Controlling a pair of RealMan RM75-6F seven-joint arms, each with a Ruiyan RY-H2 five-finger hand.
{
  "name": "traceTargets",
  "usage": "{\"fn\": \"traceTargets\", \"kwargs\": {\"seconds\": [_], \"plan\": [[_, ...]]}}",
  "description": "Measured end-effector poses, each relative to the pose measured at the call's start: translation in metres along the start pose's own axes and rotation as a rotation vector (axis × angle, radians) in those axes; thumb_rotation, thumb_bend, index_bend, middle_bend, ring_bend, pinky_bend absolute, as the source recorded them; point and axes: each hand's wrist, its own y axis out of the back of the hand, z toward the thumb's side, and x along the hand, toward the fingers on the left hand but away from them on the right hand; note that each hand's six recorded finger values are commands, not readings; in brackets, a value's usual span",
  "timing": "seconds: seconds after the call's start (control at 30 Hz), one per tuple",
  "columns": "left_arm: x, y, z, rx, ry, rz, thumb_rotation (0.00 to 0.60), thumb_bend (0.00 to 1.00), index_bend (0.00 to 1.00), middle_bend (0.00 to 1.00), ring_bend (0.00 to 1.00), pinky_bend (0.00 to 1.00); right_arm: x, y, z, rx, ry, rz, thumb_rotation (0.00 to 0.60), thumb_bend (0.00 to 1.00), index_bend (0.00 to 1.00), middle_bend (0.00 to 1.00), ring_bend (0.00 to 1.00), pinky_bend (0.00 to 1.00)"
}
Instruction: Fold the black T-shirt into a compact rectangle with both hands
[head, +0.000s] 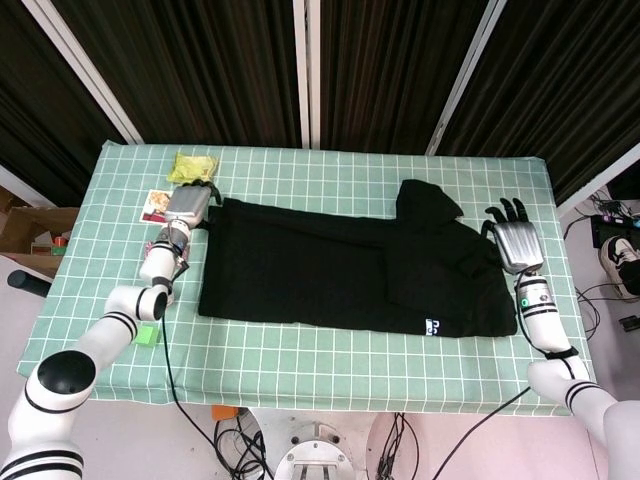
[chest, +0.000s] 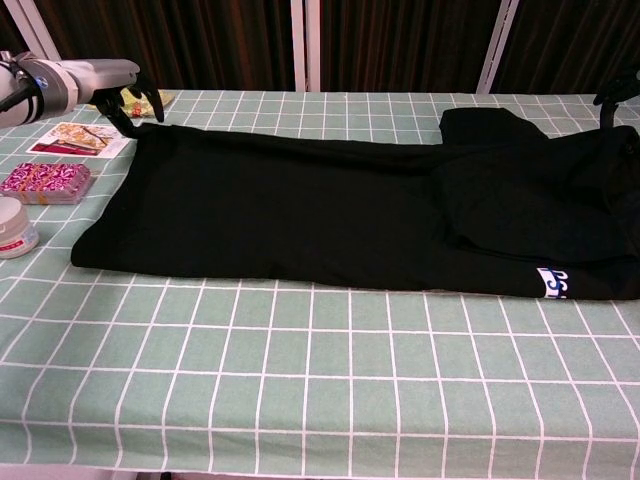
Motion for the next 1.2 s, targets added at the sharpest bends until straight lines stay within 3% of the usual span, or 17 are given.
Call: {"fn": "traceTargets", "kwargs": {"seconds": [0.07,0.13,0.27,0.37,0.53,0.77,1.0,1.2], "plan": [[-0.001,0.006,-0.002,-0.011,0.000,0.037,0.600,0.30,0.18,0.09,0.08,0.19,-0.003,-0.003,0.002,0.015,-0.012,0.007,0.600,0.32,0.29,0.11,0.00,0.00],[-0.004,0.014,-0.005,-0.026,-0.003,0.087,0.600,0.29,0.18,0.09,0.08,0.19,-0.007,-0.004,0.004,0.031,-0.028,0.013,0.600,0.23,0.14,0.06,0.00,0.00],[-0.016,0.030,-0.011,-0.063,-0.024,0.171,0.600,0.28,0.18,0.09,0.08,0.19,-0.015,-0.005,0.006,0.067,-0.067,0.019,0.600,0.12,0.01,0.01,0.00,0.00],[-0.030,0.034,-0.014,-0.096,-0.052,0.192,0.600,0.28,0.18,0.09,0.08,0.19,-0.022,-0.001,0.006,0.100,-0.101,0.022,0.600,0.05,0.00,0.00,0.00,0.00],[-0.066,0.029,-0.014,-0.120,-0.121,0.175,0.600,0.28,0.20,0.09,0.08,0.19,-0.033,0.016,0.002,0.108,-0.161,0.004,0.600,0.05,0.00,0.00,0.00,0.00],[-0.145,0.006,-0.018,-0.074,-0.190,0.136,0.600,0.28,0.33,0.12,0.08,0.19,-0.023,0.043,0.005,0.066,-0.068,0.030,0.600,0.07,0.00,0.00,0.00,0.00],[-0.221,-0.037,-0.034,0.026,-0.198,0.135,0.600,0.28,0.37,0.14,0.08,0.19,0.030,0.080,-0.005,0.013,0.021,0.021,0.600,0.10,0.00,0.01,0.00,0.00],[-0.234,-0.064,-0.017,0.006,-0.231,0.138,0.600,0.28,0.37,0.14,0.08,0.20,0.091,0.093,-0.028,-0.061,0.030,-0.004,0.600,0.11,0.04,0.02,0.00,0.00]]}}
